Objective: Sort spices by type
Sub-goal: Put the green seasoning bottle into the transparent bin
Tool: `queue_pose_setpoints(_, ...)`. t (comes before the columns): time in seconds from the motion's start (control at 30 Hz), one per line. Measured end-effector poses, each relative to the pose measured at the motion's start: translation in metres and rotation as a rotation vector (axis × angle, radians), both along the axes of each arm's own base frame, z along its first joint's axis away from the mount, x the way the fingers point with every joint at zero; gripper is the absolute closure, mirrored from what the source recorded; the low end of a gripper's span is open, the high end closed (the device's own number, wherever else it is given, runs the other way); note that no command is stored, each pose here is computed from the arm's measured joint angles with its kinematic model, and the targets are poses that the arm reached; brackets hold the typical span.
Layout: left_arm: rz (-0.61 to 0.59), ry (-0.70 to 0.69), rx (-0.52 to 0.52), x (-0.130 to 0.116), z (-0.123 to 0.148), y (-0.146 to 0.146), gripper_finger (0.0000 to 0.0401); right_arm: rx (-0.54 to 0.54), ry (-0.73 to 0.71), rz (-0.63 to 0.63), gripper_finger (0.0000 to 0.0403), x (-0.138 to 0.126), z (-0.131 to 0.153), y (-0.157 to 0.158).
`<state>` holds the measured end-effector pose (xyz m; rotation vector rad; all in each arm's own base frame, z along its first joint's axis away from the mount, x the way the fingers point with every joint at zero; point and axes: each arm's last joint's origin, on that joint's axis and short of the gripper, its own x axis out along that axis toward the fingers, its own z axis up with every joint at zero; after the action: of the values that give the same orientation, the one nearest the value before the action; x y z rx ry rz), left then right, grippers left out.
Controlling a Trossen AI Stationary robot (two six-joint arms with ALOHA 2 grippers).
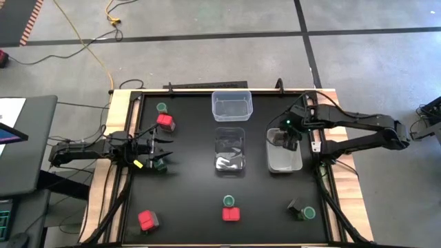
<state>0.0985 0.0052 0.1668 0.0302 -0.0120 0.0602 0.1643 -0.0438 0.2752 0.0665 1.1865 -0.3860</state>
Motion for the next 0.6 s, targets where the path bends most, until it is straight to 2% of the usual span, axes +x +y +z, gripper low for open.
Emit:
queue_pose_setpoints(0.33, 0.000, 0.000, 0.000, 0.000, 0.000, 0.000, 0.0198, 0.126, -0.362, -0.257, 0.0198, -0.013, 0.027, 0.016)
queue_pose_setpoints(0.6, 0.000, 0.000, 0.000, 0.000, 0.000, 0.000, 0.0198, 0.268, -0.652, -0.419, 0.0220, -0.004, 0.044, 0.029)
